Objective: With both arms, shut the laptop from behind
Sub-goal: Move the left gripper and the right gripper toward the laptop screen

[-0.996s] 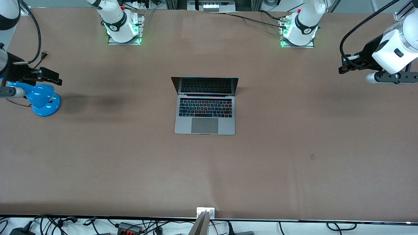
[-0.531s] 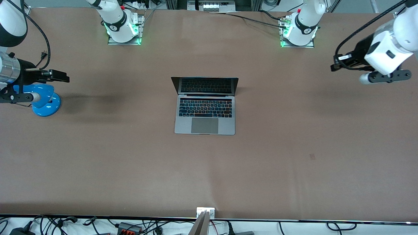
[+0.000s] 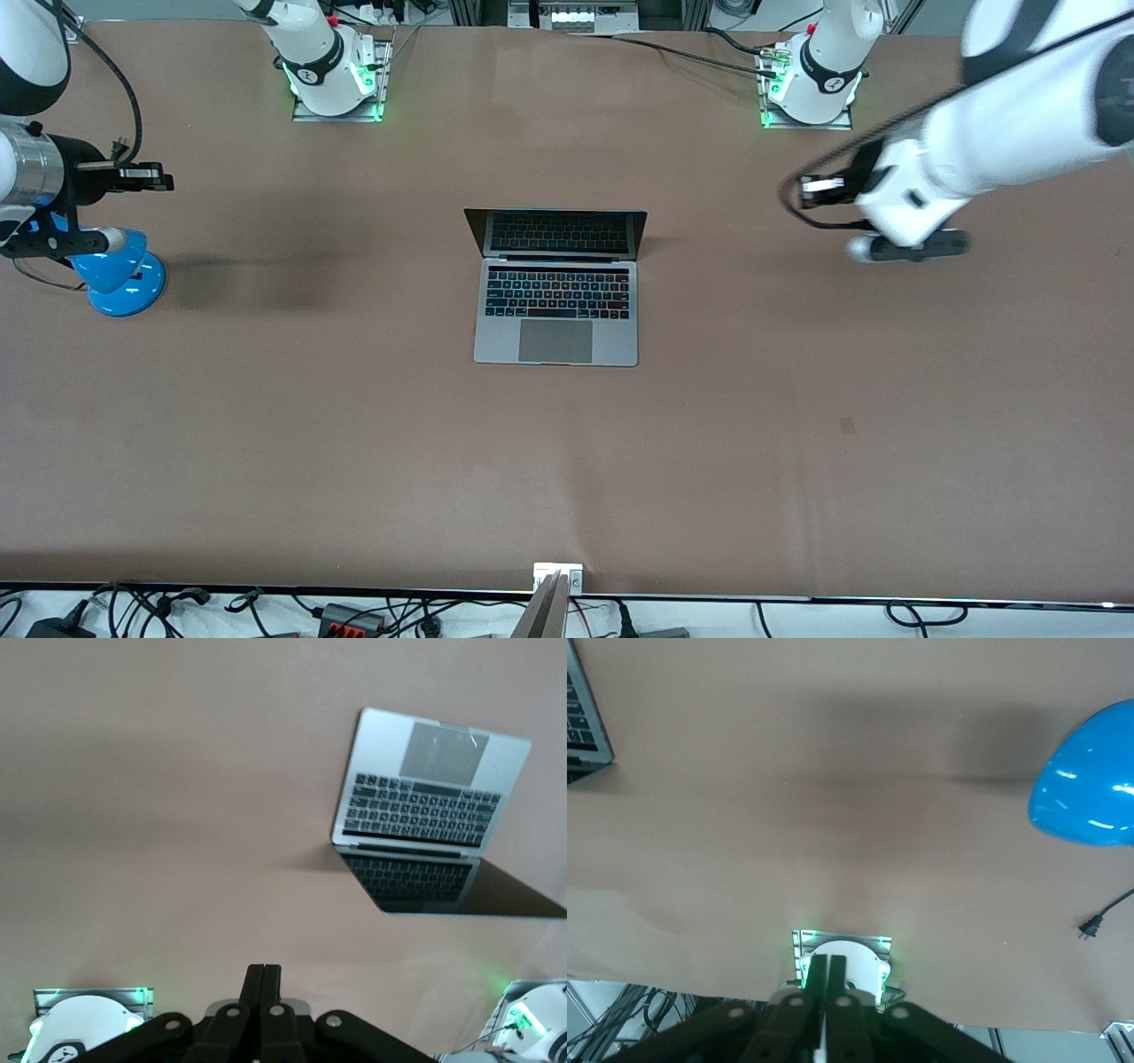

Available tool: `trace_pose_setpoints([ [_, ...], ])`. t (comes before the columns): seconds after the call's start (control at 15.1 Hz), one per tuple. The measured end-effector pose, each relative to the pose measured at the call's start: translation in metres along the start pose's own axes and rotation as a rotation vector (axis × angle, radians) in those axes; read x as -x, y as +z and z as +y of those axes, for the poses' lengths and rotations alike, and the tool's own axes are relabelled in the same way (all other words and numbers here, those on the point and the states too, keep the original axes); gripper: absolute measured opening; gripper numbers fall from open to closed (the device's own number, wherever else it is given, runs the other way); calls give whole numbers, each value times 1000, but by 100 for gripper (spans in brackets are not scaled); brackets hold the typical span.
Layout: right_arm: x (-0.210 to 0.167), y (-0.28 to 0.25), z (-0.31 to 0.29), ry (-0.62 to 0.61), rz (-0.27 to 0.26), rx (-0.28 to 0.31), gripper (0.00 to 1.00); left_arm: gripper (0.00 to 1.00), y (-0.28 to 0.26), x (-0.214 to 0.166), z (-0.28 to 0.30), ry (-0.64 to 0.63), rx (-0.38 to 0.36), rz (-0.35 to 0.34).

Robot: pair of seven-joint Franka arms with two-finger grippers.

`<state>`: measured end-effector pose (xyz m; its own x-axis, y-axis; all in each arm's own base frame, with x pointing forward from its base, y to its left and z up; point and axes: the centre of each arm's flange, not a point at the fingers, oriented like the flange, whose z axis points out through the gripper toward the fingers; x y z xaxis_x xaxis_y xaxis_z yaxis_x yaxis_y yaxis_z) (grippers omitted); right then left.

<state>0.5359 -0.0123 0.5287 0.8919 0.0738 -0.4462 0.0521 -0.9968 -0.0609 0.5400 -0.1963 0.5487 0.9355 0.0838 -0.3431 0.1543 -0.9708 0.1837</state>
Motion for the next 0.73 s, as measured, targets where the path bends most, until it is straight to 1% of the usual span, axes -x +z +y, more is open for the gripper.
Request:
trace_pose_setpoints([
  [0.13,12,2,-21,-36,-5,15,2,1,14,4,19,18,6,-34],
  [0.33,37,13,-51,-81,-5,36,1,1,40,1,30,7,71,-128],
  [0.46,51,29,-70,-106,10,39,1,1,60,2,38,7,72,-178],
  [0.53,53,40,-81,-106,23,15,1,1,72,5,48,7,61,-193],
  [0.66,55,63,-100,-88,46,-60,1,1,99,13,71,22,41,-215],
  [0.73,57,70,-107,-75,50,-74,1,1,115,17,82,33,35,-231],
])
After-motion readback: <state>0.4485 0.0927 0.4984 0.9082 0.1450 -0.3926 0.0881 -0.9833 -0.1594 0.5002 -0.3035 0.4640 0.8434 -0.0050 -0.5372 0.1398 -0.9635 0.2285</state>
